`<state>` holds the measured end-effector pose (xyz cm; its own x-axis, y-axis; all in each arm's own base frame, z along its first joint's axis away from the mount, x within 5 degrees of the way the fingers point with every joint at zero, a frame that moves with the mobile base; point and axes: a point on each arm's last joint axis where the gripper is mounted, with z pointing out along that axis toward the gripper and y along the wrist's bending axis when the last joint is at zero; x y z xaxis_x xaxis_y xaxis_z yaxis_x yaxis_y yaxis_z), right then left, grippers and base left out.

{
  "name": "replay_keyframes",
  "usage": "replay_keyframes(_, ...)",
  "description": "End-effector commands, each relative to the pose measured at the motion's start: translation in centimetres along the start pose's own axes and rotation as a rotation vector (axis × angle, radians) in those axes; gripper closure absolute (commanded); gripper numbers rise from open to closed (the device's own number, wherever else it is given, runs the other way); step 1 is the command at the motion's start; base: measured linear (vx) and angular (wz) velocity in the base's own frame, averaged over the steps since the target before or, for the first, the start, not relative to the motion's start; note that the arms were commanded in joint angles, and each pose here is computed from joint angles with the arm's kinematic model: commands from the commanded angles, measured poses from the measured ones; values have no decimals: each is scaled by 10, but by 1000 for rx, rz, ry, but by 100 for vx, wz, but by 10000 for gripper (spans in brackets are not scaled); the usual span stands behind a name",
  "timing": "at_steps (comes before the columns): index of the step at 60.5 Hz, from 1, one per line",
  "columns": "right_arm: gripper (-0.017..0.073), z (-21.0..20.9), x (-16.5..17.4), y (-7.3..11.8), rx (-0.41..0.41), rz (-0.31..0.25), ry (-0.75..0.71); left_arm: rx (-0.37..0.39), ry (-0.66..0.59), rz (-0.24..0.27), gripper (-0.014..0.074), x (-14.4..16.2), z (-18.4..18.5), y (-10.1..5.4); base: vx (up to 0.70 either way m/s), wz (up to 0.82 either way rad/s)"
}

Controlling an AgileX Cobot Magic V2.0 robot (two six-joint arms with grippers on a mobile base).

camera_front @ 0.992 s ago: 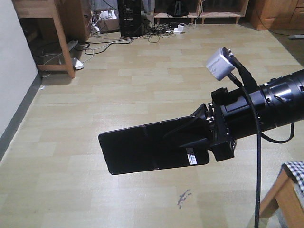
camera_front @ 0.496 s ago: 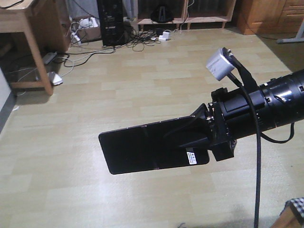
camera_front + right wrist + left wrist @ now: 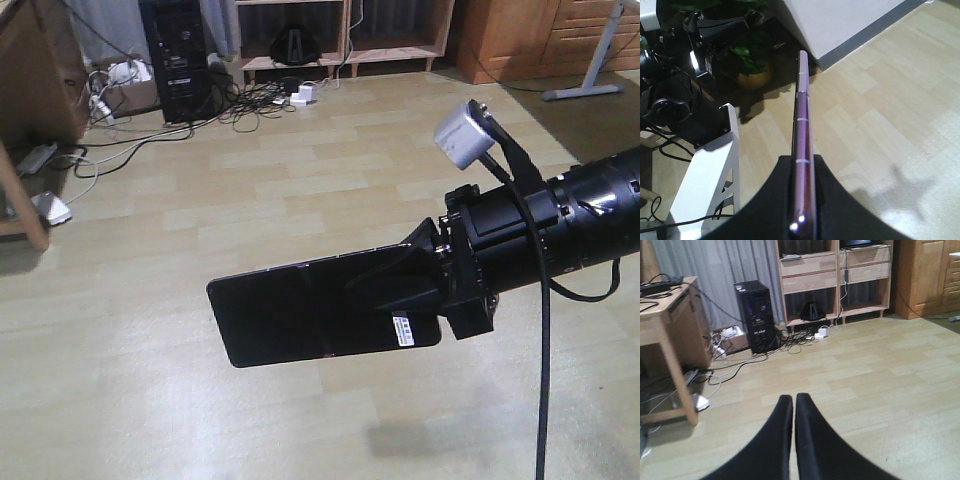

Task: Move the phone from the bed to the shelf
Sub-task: 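Hold the phone in the right gripper while the base turns away, then hold the phone while the base drives to the wooden shelf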

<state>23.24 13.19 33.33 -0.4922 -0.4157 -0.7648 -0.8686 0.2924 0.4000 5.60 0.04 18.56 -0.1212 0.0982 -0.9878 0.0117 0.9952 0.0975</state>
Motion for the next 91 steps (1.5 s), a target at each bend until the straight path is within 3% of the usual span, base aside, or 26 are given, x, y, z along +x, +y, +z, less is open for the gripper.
replay_keyframes(1, 560, -10, -12, 20, -86, -30, -67, -4, -109, -9, 593, -16, -3, 1, 43, -17)
replay_keyframes(91, 560, -10, -12, 20, -86, -30, -67, -4, -109, -9, 593, -16, -3, 1, 45, -20)
